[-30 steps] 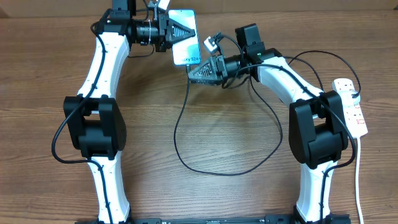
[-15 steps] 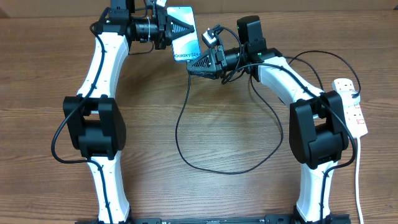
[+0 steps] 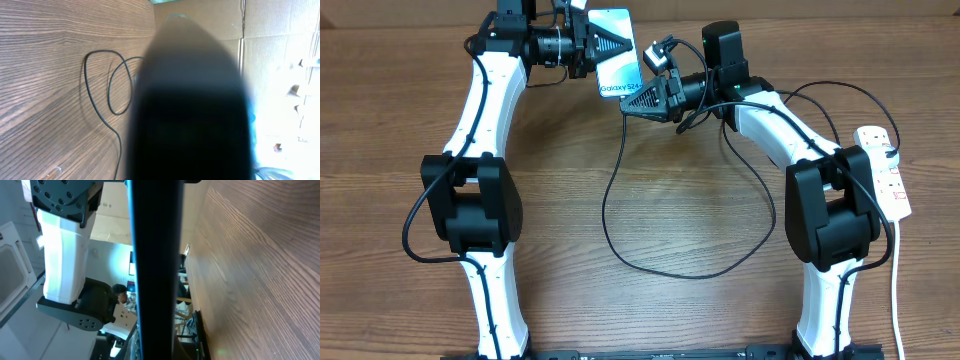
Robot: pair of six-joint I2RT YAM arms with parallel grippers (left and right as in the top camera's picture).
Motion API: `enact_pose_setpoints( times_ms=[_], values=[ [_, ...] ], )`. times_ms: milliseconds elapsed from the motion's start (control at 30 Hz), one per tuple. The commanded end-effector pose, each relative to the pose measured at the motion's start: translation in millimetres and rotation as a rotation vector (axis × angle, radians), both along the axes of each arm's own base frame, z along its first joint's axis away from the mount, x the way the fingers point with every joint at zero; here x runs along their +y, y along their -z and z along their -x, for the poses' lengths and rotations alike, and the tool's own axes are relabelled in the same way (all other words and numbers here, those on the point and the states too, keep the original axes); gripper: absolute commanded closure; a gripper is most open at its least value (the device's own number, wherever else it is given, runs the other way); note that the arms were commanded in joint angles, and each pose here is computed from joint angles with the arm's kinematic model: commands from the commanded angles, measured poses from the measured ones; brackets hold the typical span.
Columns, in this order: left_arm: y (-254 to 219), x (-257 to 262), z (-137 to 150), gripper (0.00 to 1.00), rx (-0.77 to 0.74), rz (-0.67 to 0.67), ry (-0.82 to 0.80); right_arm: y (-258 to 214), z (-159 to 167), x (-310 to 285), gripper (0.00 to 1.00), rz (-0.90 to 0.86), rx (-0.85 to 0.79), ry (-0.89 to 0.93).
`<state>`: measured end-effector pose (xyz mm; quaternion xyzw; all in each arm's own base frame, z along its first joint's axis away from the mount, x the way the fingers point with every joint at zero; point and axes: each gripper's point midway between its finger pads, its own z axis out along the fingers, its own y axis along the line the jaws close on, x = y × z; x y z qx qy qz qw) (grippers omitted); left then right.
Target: Plug charger to phone and switch on socket
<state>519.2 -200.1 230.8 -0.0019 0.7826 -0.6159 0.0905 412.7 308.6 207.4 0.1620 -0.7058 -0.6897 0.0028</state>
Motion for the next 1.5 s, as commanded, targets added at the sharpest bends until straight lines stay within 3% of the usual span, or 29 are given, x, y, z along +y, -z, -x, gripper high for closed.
enact_pose_setpoints(
  times_ms=[0,1467],
  values=[
    [-13,-1,4,0.96,0.014,0.029,0.015,-16,-2,1,0.96,0.003,-0.045,0.025],
    [-14,-19,33,0.96,0.002,0.074,0.134,-23,-38,1,0.96,0.045,-0.007,0.197]
  ],
)
